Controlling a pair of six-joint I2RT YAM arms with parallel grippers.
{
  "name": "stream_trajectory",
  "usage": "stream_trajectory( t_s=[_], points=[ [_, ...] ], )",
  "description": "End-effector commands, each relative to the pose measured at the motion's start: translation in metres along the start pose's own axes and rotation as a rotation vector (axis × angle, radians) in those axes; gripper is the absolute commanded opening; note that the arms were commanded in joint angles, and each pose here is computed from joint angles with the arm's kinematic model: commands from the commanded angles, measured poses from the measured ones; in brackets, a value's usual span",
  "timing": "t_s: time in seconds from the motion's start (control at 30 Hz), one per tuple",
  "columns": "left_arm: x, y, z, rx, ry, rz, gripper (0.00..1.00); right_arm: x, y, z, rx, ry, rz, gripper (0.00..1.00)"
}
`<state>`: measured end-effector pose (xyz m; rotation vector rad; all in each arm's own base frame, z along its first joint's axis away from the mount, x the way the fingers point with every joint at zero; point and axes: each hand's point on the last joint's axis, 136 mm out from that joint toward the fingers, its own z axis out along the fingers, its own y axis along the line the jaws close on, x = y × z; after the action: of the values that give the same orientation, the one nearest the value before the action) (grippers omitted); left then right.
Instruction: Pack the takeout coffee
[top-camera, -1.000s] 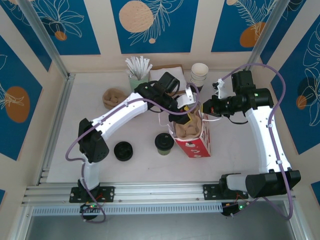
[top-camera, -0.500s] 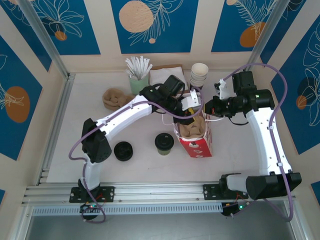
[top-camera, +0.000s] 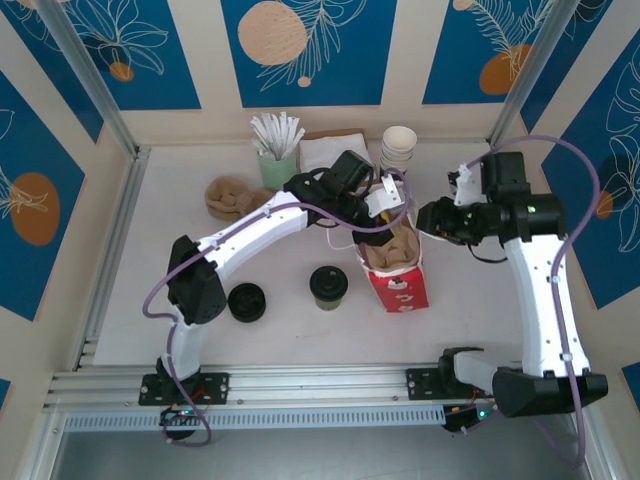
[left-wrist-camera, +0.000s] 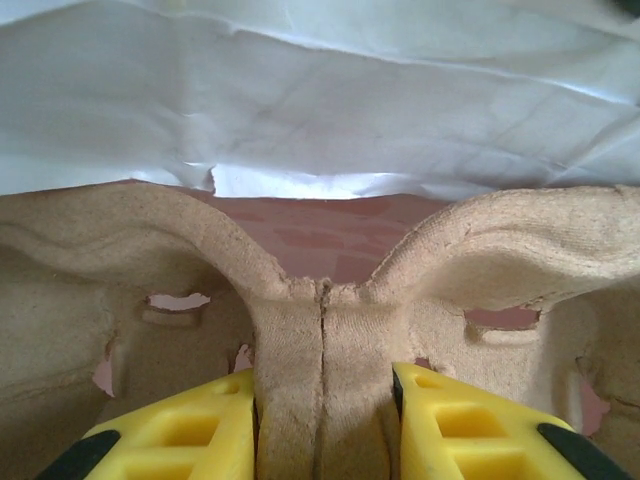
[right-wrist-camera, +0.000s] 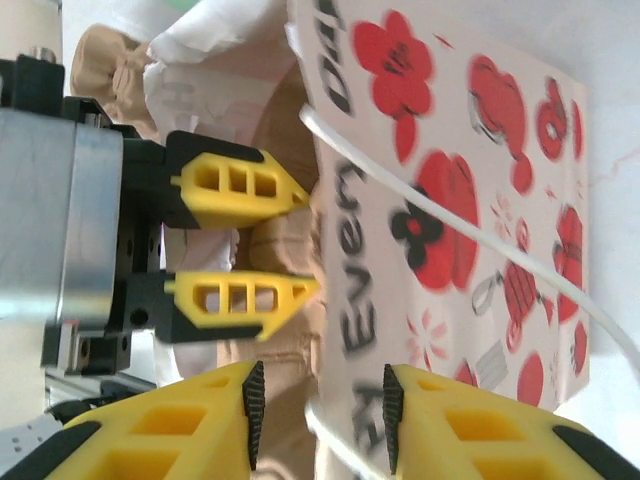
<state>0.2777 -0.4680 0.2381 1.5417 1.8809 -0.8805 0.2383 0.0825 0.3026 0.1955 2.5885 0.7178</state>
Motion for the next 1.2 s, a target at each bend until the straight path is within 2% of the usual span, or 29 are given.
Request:
stream_trajectory(
  t_s=[0.0,0.17,0.4,0.6,0.73,1.17],
  points=[
    [-0.001,0.016,0.011,-0.075,0.015,-0.055,0.31,0.020,-0.003,-0.022,0.004,-0.011,0.096,0.41],
    [-0.006,0.023,0.010,-0.121,0.016,-0.106,0.31,0.039,0.011,-0.036,-0.097,-0.016,0.151,0.41],
    [-0.014,0.030,0.007,-0.188,0.014,-0.175,0.31,0.058,0.019,-0.016,-0.239,0.040,0.248,0.33],
    [-0.015,0.026,0.013,-0.182,0.012,-0.176,0.32,0.055,0.013,-0.002,-0.256,0.000,0.246,0.33],
    [-0.015,0.027,0.013,-0.183,0.011,-0.190,0.32,0.051,0.002,0.004,-0.215,-0.036,0.248,0.33],
    [-0.016,0.026,0.013,-0.187,0.008,-0.192,0.32,0.057,-0.018,0.017,-0.129,-0.029,0.270,0.34]
  ],
)
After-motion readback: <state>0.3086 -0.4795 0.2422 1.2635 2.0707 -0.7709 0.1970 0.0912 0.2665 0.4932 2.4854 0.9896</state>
